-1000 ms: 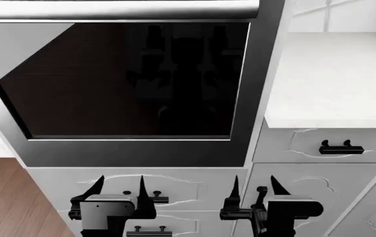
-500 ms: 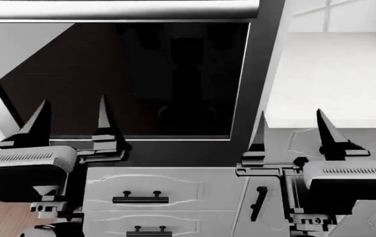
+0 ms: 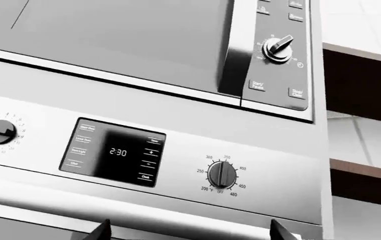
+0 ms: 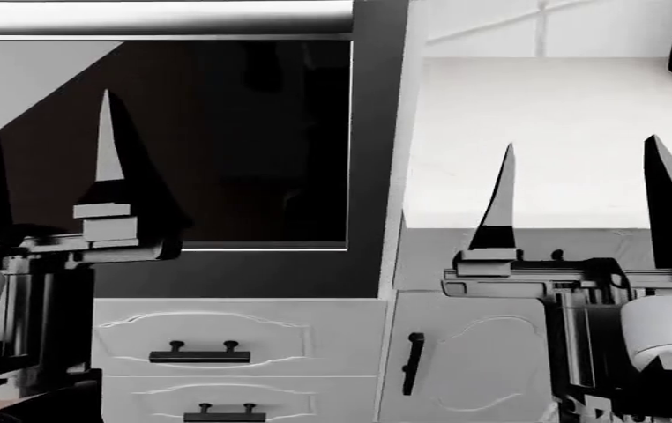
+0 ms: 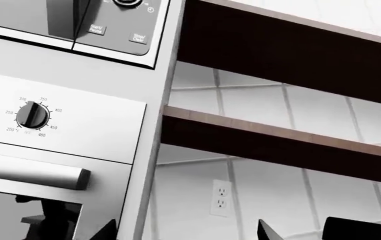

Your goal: Preheat the oven by turning the temperature knob.

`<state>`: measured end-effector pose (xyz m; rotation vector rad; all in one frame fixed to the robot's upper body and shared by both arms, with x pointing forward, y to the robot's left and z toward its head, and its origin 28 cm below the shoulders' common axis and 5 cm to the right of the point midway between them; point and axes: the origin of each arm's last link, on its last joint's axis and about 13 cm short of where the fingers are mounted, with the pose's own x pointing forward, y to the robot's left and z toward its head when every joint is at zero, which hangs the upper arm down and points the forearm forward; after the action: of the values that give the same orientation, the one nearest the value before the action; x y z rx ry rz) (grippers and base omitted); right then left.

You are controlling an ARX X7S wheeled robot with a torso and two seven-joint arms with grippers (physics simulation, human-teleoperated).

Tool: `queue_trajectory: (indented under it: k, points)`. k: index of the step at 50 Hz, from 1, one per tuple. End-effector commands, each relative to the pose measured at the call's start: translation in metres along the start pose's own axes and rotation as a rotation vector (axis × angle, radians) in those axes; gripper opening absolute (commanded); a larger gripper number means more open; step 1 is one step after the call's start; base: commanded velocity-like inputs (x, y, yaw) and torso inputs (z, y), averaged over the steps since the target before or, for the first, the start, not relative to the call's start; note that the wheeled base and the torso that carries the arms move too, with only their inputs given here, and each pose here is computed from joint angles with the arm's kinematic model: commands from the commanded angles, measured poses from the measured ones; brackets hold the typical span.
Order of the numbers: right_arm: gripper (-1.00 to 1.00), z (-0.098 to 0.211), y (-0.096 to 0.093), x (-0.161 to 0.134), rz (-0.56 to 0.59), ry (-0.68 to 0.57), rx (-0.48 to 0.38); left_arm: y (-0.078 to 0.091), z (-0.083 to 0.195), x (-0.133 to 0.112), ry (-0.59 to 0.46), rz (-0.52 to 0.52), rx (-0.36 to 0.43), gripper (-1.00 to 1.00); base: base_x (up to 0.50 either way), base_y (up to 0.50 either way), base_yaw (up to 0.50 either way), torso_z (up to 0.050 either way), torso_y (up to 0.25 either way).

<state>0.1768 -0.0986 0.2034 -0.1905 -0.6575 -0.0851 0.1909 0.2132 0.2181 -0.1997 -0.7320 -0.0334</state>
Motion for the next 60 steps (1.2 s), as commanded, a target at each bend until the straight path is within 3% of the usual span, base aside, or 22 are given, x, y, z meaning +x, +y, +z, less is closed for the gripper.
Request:
queue_trajectory:
  k: [1,21,25,40,52,60]
  points:
    - [1.00,0.006,-0.001,0.000,0.004,-0.021,0.010,0.001,0.008,0.001,-0.026,-0.001,-0.005,1.00,0.00,0.00,0.00,0.000,0.000]
    - [1.00,0.005,0.000,-0.001,0.004,-0.020,0.006,0.000,0.010,0.001,-0.036,-0.004,0.015,1.00,0.00,-0.19,0.00,0.000,0.000]
    - [1.00,0.006,0.001,-0.004,0.035,-0.015,0.081,0.000,0.011,0.000,-0.041,-0.011,0.026,1.00,0.03,0.00,0.00,0.000,0.000]
    - [1.00,0.004,0.002,-0.003,0.017,-0.008,0.042,0.000,0.018,-0.001,-0.065,-0.022,0.039,1.00,0.49,0.00,0.00,0.000,0.000]
    - [1.00,0.008,0.001,-0.004,0.040,-0.034,0.088,0.000,0.018,-0.001,-0.061,-0.032,0.040,1.00,0.01,0.00,0.00,0.000,0.000]
    - [1.00,0.007,0.000,-0.004,0.020,-0.024,0.060,0.000,0.018,-0.001,-0.062,-0.033,0.039,1.00,0.47,-0.03,0.00,0.000,0.000]
